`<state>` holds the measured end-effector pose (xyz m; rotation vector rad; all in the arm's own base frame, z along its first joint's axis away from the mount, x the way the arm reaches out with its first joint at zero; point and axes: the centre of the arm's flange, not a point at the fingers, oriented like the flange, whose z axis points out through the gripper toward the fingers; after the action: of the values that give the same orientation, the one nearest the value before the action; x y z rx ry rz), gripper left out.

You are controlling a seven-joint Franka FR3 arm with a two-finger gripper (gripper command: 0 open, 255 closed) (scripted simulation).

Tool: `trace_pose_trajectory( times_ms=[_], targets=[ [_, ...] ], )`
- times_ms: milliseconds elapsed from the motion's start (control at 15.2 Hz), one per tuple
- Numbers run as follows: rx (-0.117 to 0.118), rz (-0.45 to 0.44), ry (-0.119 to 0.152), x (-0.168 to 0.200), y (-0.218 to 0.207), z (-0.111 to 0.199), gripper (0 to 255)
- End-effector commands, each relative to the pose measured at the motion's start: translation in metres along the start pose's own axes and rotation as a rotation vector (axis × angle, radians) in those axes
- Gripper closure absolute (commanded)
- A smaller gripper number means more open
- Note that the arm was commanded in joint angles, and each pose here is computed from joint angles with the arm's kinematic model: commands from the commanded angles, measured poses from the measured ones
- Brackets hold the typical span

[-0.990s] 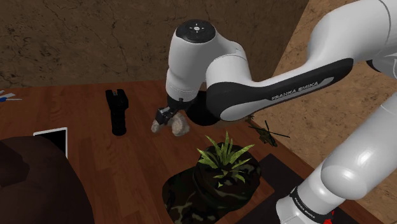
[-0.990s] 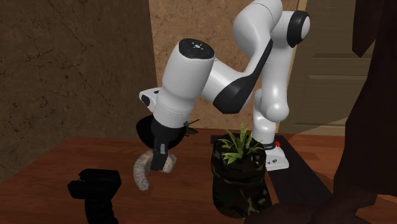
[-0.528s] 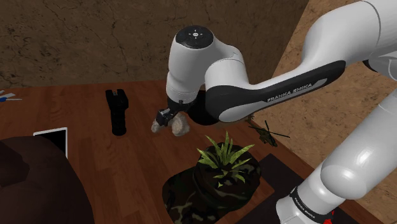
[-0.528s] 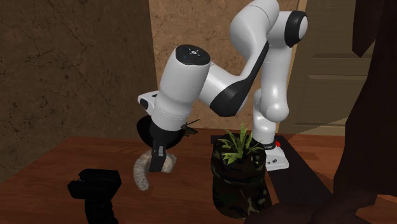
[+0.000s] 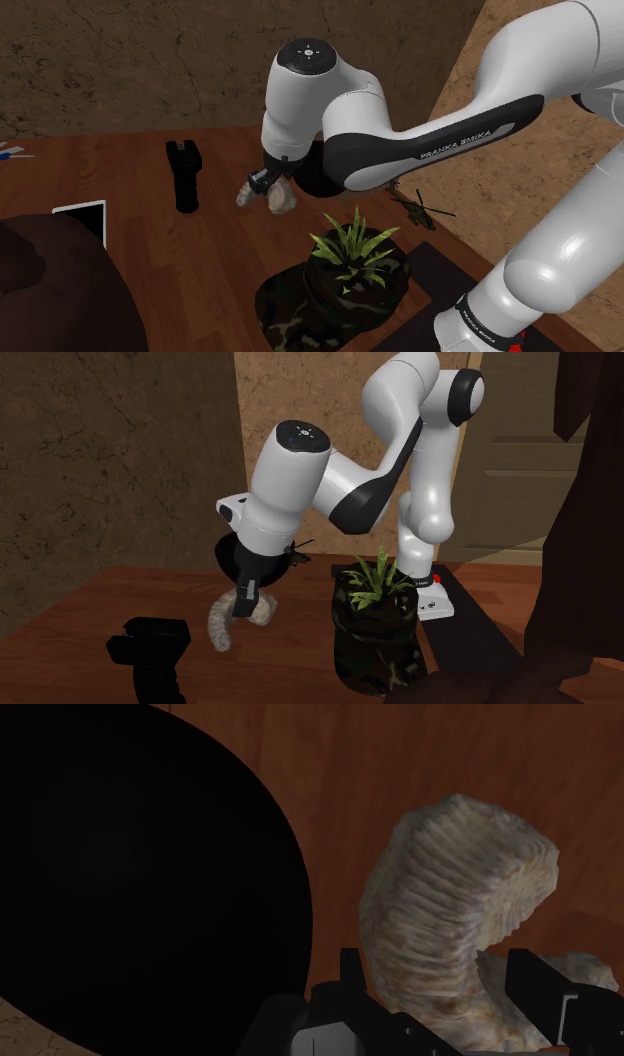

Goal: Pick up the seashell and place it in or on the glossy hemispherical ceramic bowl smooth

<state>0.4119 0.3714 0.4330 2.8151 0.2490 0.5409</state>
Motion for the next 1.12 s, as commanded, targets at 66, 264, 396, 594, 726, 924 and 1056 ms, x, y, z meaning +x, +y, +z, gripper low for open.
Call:
trace_pose_trajectory(
  times_ms=[66, 264, 396, 594, 726, 924, 1056],
  targets=[
    [-0.006, 0.002, -0.019, -0.001, 0.001, 0.007, 255],
    [-0.006, 0.002, -0.019, 0.000, 0.003, 0.002, 255],
    [-0.006, 0.002, -0.019, 0.004, 0.006, -0.007, 255],
    [-0.006, 0.002, -0.019, 0.009, 0.010, -0.021, 255],
    [-0.006, 0.002, -0.019, 0.013, 0.013, -0.031, 255],
    [-0.006, 0.002, -0.019, 0.018, 0.018, -0.045, 255],
    [-0.006, 0.002, -0.019, 0.021, 0.021, -0.055, 255]
  ],
)
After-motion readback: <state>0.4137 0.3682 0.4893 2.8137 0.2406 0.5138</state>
